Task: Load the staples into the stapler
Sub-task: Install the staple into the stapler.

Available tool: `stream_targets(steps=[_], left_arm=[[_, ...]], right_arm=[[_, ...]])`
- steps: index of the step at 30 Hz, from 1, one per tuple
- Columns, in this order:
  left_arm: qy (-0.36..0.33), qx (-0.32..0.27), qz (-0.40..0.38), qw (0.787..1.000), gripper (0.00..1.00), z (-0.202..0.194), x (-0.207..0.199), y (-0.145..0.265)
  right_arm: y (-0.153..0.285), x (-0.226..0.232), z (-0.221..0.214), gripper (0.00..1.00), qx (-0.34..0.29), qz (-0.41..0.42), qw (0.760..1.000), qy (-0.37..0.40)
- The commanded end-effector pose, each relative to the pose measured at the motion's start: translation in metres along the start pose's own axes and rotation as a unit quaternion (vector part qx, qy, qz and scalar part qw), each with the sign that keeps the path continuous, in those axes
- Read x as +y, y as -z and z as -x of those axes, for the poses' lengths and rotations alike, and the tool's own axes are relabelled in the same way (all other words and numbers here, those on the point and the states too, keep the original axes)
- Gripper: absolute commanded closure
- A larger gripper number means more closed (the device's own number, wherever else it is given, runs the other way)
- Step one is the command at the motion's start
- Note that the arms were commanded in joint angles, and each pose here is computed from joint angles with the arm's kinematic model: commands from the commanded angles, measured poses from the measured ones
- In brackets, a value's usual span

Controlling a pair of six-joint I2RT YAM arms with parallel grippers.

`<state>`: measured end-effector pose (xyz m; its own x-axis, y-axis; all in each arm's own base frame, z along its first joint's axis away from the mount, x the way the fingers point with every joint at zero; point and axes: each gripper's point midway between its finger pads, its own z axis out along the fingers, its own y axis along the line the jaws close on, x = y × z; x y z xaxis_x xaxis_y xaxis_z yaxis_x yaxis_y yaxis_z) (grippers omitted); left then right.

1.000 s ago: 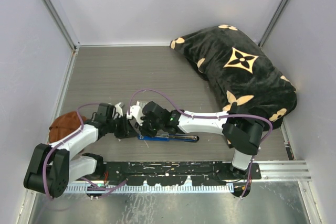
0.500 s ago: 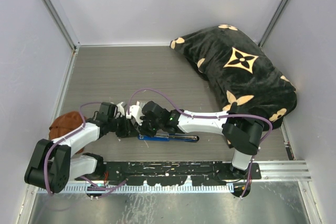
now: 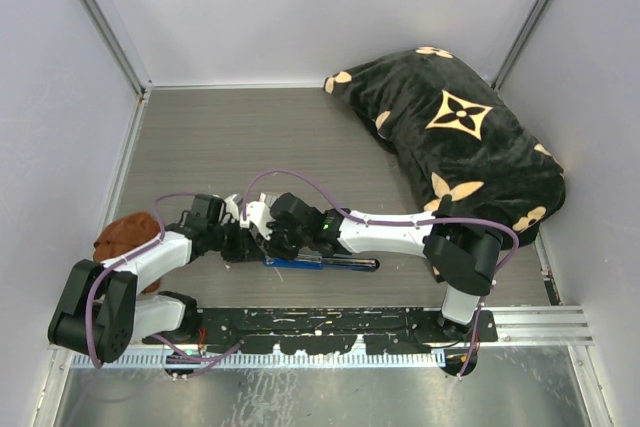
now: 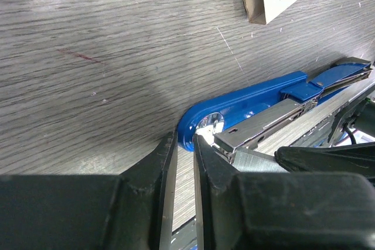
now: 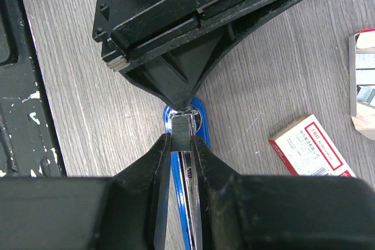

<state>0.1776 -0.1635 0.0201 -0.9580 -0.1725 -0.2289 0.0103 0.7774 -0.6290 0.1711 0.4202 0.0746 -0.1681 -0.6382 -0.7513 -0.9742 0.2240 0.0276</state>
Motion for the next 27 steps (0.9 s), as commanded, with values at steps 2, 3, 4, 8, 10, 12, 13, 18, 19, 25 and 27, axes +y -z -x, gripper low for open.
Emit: stream_targets(steps=[2, 3, 4, 8, 10, 12, 13, 18, 19, 25, 27], left_arm=[[-0.025, -0.021, -0.007, 0.999, 0.83, 0.015, -0.008, 0.000], [-0.024, -0.020, -0.006, 0.999, 0.83, 0.015, -0.007, 0.000], [-0.024, -0.020, -0.005, 0.999, 0.83, 0.015, -0.007, 0.000], [-0.023, -0.020, 0.000, 1.000, 0.83, 0.015, -0.005, 0.000], [-0.022, -0.020, 0.002, 1.000, 0.84, 0.015, -0.004, 0.000], [-0.022, -0.020, 0.002, 1.000, 0.84, 0.015, -0.004, 0.000], [-0.022, -0.020, 0.003, 1.000, 0.84, 0.015, -0.004, 0.000], [-0.022, -0.020, 0.003, 1.000, 0.85, 0.014, -0.004, 0.000], [-0.022, -0.020, 0.003, 1.000, 0.85, 0.015, -0.004, 0.000], [-0.022, -0.020, 0.003, 1.000, 0.85, 0.015, -0.004, 0.000], [-0.022, -0.020, 0.003, 1.000, 0.85, 0.015, -0.004, 0.000]], right_arm=[[0.010, -0.003, 0.040, 0.87, -0.048, -0.006, 0.998, 0.026], [0.011, -0.003, 0.042, 0.87, -0.051, -0.004, 0.998, 0.027], [0.012, -0.002, 0.043, 0.87, -0.053, -0.002, 0.998, 0.026], [0.016, -0.002, 0.047, 0.87, -0.059, 0.005, 0.998, 0.024], [0.017, -0.003, 0.048, 0.87, -0.061, 0.007, 0.998, 0.023], [0.017, -0.002, 0.046, 0.87, -0.059, 0.011, 0.998, 0.024], [0.016, -0.002, 0.045, 0.87, -0.058, 0.012, 0.998, 0.025], [0.013, -0.002, 0.038, 0.87, -0.047, 0.015, 0.998, 0.028], [0.013, -0.002, 0.039, 0.87, -0.047, 0.015, 0.998, 0.029], [0.010, -0.001, 0.037, 0.87, -0.043, 0.019, 0.998, 0.031], [0.009, -0.001, 0.036, 0.87, -0.042, 0.020, 0.998, 0.031]])
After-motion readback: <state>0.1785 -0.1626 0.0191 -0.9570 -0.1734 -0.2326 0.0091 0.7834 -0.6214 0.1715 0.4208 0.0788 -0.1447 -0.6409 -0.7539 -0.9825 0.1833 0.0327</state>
